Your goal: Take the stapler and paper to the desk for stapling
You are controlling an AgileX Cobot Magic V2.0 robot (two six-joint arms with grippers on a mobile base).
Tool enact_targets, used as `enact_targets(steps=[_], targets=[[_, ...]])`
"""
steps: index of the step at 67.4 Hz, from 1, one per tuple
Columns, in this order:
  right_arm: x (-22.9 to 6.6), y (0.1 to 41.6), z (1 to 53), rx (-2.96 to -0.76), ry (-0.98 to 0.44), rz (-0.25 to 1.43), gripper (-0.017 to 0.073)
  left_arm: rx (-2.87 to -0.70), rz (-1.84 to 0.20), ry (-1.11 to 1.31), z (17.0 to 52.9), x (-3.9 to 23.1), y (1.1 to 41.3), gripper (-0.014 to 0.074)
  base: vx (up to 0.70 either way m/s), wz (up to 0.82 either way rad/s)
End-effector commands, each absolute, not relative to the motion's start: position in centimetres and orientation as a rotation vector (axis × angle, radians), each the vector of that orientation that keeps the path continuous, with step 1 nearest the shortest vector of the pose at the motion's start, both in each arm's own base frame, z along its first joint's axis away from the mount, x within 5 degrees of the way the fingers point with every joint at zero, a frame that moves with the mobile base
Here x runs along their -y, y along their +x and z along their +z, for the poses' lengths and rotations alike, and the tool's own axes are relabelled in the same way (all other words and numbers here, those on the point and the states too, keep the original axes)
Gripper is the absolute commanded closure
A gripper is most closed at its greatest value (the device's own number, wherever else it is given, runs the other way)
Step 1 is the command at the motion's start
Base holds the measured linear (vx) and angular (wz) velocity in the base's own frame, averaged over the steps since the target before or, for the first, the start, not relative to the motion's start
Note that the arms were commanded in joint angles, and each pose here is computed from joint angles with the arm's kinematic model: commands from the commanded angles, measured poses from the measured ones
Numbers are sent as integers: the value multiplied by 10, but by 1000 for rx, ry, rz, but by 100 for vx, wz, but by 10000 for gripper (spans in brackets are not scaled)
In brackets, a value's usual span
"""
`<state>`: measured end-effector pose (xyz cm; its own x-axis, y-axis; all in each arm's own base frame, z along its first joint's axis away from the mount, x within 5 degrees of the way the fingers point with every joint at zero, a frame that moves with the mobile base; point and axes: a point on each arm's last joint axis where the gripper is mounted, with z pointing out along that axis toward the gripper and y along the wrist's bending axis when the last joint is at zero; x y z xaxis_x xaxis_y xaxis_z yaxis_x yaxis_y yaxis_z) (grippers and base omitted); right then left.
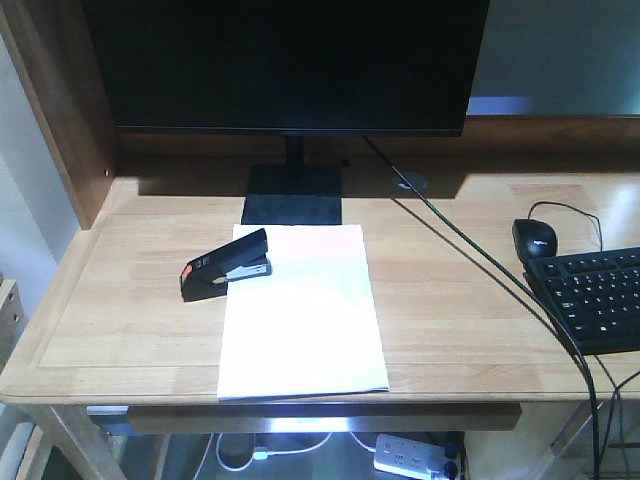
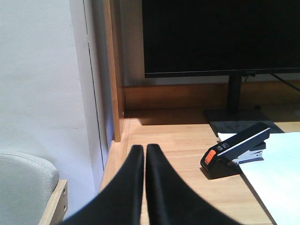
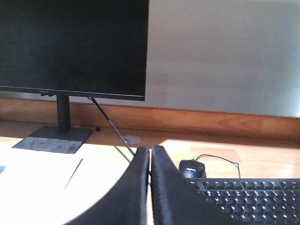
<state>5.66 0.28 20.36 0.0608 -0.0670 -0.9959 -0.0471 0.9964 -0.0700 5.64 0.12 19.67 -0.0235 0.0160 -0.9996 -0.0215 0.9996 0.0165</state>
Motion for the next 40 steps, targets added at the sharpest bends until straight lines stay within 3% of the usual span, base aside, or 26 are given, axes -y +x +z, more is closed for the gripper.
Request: enact_targets(steps=[1,40], targets=[[-3,55,210,-1426,-81,-23,569,-1511,19,-13,201,-1,56,600,0,0],[-1,55,209,-1431,-58,-41,569,-1511,19,-13,201,-1,56,600,0,0]])
